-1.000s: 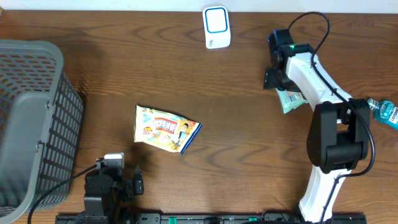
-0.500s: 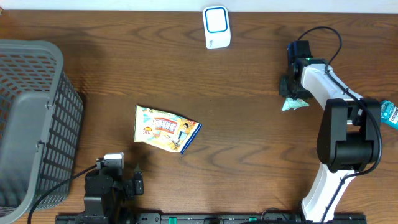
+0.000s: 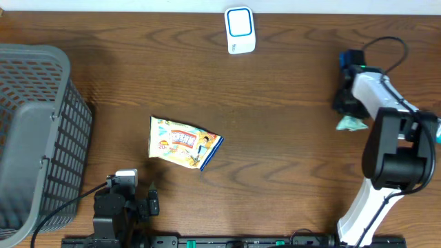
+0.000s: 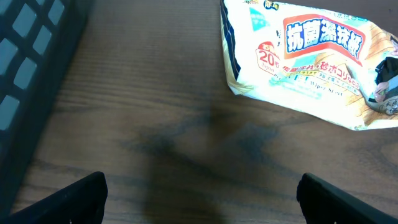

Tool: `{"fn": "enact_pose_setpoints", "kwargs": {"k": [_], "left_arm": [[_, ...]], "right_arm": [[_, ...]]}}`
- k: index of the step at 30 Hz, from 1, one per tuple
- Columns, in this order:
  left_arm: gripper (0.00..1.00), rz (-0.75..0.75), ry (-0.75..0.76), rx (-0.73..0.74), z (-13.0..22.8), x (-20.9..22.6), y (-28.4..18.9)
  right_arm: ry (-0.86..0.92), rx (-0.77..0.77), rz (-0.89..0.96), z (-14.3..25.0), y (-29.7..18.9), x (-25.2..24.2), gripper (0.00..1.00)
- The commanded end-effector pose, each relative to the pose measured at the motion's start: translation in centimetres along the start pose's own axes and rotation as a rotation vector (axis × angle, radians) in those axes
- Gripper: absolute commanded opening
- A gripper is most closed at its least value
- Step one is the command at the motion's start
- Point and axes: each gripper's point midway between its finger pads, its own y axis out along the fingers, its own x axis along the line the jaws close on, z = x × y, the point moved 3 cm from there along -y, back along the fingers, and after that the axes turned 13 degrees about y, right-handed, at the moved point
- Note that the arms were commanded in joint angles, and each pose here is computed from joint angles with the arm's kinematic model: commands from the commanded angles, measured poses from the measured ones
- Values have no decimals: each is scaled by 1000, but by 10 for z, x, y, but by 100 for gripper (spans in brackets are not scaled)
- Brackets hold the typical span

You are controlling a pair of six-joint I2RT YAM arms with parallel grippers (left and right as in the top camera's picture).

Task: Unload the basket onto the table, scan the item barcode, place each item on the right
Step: 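Carry the green pack to the right edge and release it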

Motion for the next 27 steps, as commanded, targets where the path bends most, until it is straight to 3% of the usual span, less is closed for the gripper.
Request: {"fn": "enact_pose_setpoints", "kwargs": {"k": [1,8,11,15,18,21,27], "left_arm": [[98,14,-5,37,9,-3,0],[98,14,-5,37,9,-3,0],[98,14,-5,37,9,-3,0],[98,14,-5,37,9,-3,0],[98,14,-5,37,9,-3,0],[98,14,-5,37,9,-3,0],[98,14,-5,37,9,-3,0]], "right_arm": [[95,-27,102,-11,13,-28,31],[280,-3,135,-26,14,-61,36],[385,6,176,-32,13,-80,51],[481,23,203,-42,11,-103,59],[564,53,215,-46,5,-118,59],[600,124,140,-48,-1,-116,51],[509,193,-74,-52,-30,-87,45]]}}
